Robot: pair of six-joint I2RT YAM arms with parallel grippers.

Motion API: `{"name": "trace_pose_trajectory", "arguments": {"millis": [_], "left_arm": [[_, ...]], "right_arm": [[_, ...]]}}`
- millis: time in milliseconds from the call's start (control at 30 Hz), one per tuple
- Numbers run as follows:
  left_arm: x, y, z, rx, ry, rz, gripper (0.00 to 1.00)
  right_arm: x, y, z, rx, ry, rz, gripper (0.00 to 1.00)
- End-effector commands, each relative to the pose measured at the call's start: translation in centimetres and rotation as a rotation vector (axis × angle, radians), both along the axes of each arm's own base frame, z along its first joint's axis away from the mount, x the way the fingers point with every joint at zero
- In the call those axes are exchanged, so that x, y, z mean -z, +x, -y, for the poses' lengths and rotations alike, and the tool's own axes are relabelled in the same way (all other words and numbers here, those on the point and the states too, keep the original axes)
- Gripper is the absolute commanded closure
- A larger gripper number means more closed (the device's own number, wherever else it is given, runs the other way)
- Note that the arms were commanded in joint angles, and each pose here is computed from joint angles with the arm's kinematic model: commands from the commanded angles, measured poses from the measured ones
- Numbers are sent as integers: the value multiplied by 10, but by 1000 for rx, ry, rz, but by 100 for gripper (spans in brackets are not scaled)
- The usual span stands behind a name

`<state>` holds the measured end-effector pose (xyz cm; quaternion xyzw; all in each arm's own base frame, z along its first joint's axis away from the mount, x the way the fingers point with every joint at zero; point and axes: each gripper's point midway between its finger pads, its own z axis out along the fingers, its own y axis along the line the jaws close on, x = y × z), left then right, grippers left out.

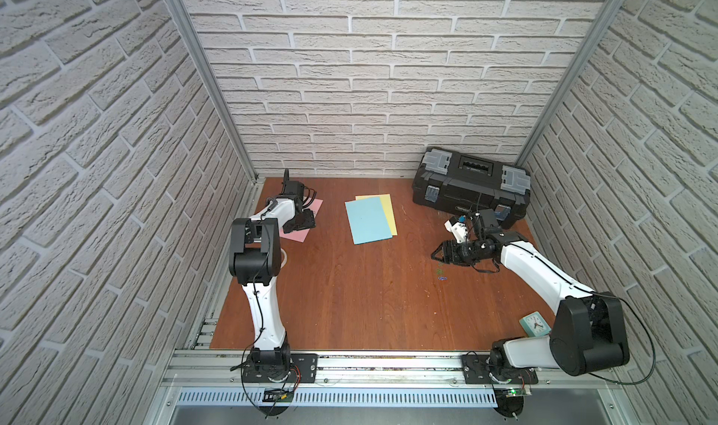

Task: Unclip the paperclips from the documents
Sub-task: Move the document to the center of the board.

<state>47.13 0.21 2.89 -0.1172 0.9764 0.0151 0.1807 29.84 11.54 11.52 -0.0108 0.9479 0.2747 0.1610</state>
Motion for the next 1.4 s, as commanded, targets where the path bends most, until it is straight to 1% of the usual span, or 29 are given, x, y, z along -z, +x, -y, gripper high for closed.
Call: {"name": "trace_pose_trajectory", "arguments": {"millis": [0, 233, 600, 667, 767, 900, 1000, 1100, 1200, 1367], "left_arm": [[9, -9, -3, -27, -19, -45, 28], [22, -30, 23, -25, -111, -88, 30], [42, -94, 109, 56, -199, -200, 31], [42, -103, 120, 55, -208, -204, 31], [33, -109, 132, 64, -207, -180, 31], [1, -103, 132, 93, -162, -122, 31], [-33, -90, 121, 109, -96, -51, 32], [-59, -75, 110, 128, -24, 0, 32], [-65, -60, 93, 127, 27, 12, 36], [-46, -40, 60, 91, 60, -13, 47]], "right_arm": [[-20, 8, -5, -27, 15, 69, 40], [-21, 13, -7, -30, 24, 72, 40], [-19, 12, -7, -46, 15, 72, 40], [-19, 11, -7, -47, 13, 73, 40], [-20, 11, -6, -52, 10, 74, 39], [-22, 11, -6, -62, 1, 77, 39], [-24, 12, -6, -69, 2, 86, 39], [-25, 13, -8, -73, 10, 88, 40], [-27, 16, -10, -70, 25, 95, 39], [-32, 15, -13, -73, 46, 107, 40]]}}
